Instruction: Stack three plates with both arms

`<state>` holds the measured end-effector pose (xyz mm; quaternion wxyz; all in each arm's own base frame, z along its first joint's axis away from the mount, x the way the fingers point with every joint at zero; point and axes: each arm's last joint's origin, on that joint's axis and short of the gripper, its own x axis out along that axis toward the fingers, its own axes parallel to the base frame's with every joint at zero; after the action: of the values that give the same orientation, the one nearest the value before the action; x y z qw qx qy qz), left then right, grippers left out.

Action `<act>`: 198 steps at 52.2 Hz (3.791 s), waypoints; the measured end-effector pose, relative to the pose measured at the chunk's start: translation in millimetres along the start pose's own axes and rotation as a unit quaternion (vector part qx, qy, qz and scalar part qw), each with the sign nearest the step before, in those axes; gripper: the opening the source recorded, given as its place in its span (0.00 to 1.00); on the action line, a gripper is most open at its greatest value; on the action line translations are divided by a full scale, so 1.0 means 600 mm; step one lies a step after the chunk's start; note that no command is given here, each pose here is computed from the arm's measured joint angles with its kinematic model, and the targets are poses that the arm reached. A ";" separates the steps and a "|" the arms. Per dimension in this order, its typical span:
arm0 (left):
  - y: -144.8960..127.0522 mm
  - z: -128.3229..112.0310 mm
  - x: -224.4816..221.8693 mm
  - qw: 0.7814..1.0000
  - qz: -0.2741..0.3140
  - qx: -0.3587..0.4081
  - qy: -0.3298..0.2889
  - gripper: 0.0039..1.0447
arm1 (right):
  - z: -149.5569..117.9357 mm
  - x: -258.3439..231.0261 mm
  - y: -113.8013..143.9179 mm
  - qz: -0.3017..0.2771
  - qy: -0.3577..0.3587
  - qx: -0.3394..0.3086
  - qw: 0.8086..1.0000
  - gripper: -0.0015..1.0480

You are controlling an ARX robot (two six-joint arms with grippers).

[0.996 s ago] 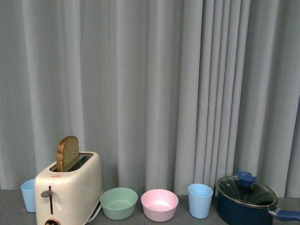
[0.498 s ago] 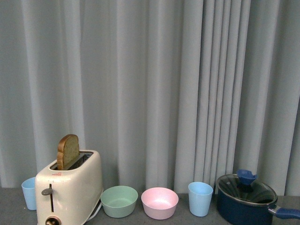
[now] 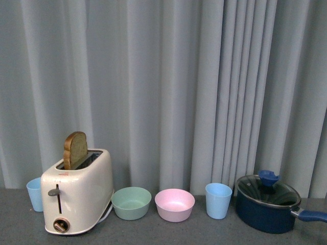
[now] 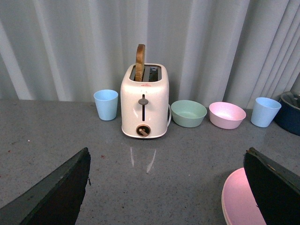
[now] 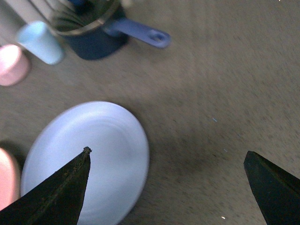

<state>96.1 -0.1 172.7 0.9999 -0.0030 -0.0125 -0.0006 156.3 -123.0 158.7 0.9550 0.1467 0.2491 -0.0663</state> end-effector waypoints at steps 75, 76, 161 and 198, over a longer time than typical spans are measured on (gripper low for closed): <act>0.000 0.000 0.000 1.000 0.000 0.001 0.000 0.94 | -0.069 0.312 0.012 0.040 0.207 -0.104 0.972 0.93; 0.000 0.000 0.000 1.000 0.000 0.001 0.000 0.94 | -0.070 0.315 0.014 0.041 0.208 -0.104 0.972 0.93; 0.000 0.000 0.000 1.000 0.000 0.001 0.000 0.94 | 0.007 0.208 0.163 0.251 0.095 -0.102 0.958 0.03; 0.000 0.000 0.000 1.000 0.000 0.001 0.000 0.94 | -0.061 0.294 0.297 0.314 0.185 -0.134 0.921 0.03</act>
<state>96.1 -0.2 172.7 0.9999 -0.0022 -0.0125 -0.0010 328.3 48.0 84.8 0.8743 0.0974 0.3696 0.2991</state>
